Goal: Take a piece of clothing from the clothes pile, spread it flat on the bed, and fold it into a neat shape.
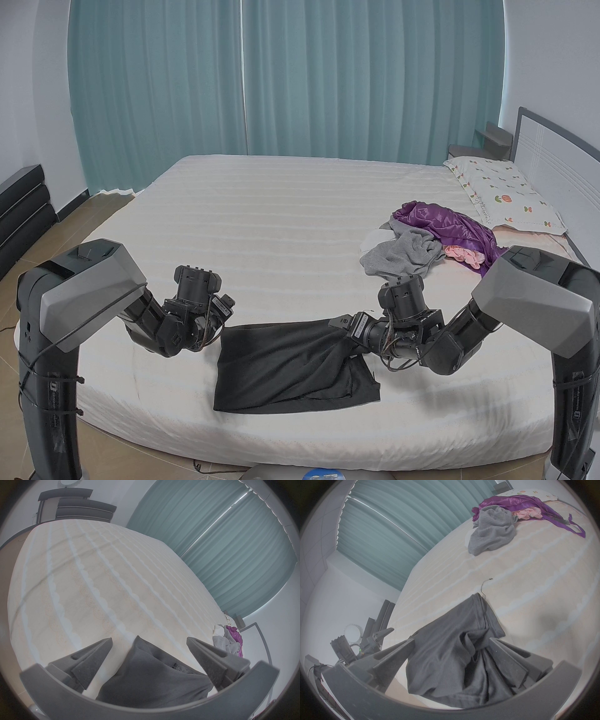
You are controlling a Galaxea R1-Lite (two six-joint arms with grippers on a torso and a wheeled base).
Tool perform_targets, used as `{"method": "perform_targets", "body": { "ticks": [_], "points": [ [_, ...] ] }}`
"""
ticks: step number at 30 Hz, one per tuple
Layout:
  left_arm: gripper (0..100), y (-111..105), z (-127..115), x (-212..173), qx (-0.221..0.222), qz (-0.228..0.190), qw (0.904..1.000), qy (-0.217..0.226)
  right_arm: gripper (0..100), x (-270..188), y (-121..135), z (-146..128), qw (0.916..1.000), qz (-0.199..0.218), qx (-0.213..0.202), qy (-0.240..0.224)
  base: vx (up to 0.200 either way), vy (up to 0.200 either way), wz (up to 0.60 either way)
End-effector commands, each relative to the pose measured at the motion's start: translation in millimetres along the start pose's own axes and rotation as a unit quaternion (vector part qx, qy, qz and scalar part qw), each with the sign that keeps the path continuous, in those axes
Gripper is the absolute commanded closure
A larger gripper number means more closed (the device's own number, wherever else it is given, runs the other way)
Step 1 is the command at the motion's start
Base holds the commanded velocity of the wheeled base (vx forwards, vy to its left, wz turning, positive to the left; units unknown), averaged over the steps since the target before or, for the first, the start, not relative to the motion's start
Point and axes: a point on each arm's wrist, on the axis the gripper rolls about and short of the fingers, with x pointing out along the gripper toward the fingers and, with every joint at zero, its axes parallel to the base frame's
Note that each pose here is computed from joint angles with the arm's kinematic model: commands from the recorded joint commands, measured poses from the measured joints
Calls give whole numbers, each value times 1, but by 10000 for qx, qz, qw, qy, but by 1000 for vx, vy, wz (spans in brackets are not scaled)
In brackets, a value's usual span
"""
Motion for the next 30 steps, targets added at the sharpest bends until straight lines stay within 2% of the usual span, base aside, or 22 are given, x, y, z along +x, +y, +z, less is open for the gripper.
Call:
{"method": "perform_targets", "body": {
  "ticks": [1, 3, 8, 19, 20, 30],
  "points": [
    [0, 2, -2, -1, 18, 35, 10000, 29, 0, -17, 1, -4, 10000, 27, -16, 80, 0, 0, 0],
    [0, 1, -2, -5, 30, 4, 10000, 57, 0, -14, 3, -16, 9994, 45, -91, 321, 0, 0, 0],
    [0, 0, -2, -5, 29, -2, 10000, 53, 0, -6, 6, -28, 9985, 13, -172, 527, 0, 0, 0],
    [0, 1, -4, -4, 39, 13, 10000, 70, 0, 4, 15, -29, 9973, -91, -228, 690, 0, 0, 0],
    [0, 2, -4, -3, 40, 19, 10000, 74, 100, 5, 13, -30, 9970, -138, -236, 717, 0, 0, 0],
    [0, 2, -4, -3, 48, 19, 10000, 74, 100, 8, 20, -23, 9970, -145, -275, 704, 0, 0, 0]
  ]
}}
